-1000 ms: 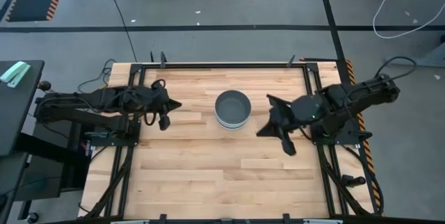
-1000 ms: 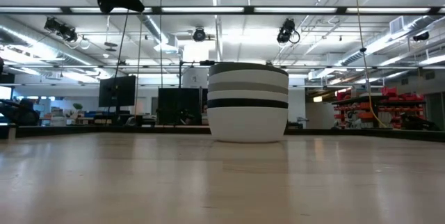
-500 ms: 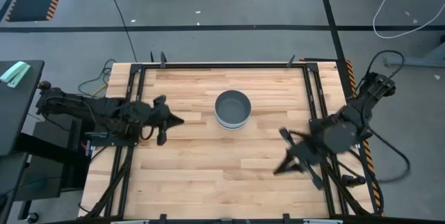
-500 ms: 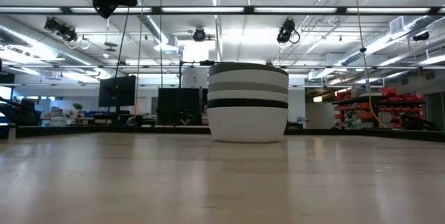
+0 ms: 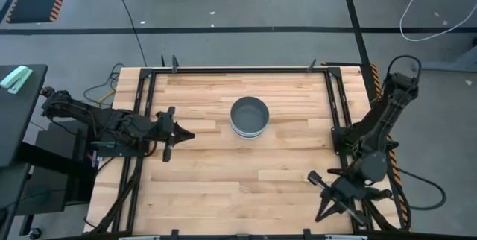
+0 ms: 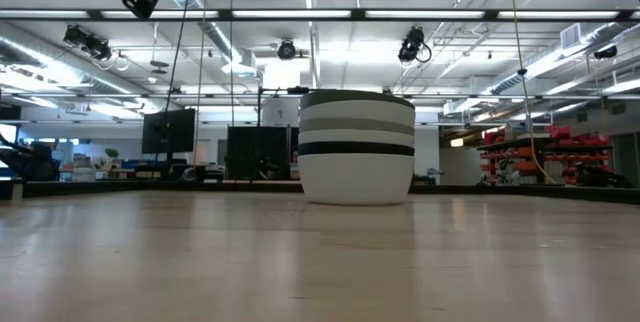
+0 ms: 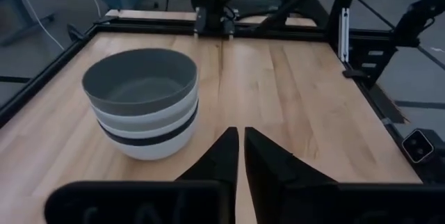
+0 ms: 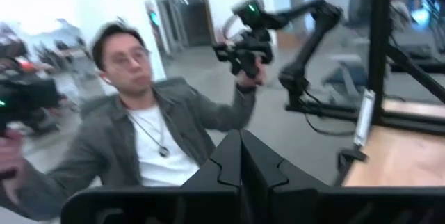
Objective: Nest bowls inside each other
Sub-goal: Return to Home Position
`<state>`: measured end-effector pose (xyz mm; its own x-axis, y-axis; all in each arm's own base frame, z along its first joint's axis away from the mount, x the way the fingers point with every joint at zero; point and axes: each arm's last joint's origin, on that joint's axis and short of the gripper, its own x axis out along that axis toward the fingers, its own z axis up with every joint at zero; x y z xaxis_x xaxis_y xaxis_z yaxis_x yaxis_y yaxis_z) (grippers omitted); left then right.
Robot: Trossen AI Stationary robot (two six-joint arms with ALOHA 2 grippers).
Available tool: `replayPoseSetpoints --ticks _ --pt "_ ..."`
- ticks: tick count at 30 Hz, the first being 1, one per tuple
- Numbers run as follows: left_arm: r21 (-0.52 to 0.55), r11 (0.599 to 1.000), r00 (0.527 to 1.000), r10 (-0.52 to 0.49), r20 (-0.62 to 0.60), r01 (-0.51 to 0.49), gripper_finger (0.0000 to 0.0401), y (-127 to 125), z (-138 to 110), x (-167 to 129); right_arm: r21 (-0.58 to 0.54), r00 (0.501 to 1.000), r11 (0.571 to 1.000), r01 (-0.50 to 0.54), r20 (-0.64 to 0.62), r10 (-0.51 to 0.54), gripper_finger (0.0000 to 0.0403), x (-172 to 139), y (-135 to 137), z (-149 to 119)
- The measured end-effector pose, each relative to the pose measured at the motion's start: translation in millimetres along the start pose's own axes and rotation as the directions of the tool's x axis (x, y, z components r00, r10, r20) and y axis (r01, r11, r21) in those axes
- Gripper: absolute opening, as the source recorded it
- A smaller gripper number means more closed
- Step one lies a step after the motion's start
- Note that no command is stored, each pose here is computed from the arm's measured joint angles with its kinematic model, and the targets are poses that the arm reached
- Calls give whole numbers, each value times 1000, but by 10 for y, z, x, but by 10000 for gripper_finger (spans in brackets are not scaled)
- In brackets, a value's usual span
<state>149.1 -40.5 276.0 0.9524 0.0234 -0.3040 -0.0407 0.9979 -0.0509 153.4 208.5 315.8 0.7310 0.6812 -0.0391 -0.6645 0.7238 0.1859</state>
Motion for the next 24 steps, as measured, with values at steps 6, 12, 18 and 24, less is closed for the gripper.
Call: replayPoseSetpoints --ticks 6,12,18,24 --pt "-9 1000 1000 -23 20 23 23 -36 -23 14 1 991 999 -44 123 44 8 -242 -60 -295" --pt "-14 996 993 -81 80 83 33 -114 -250 99 -5 979 998 -62 194 62 8 -423 -130 -439" --pt "-12 994 990 -104 92 106 33 -136 -404 133 -63 944 983 -175 273 186 8 -538 -141 -523" --pt "24 995 986 -97 135 94 23 -114 -397 117 -97 914 963 -252 302 270 8 -625 -145 -564"
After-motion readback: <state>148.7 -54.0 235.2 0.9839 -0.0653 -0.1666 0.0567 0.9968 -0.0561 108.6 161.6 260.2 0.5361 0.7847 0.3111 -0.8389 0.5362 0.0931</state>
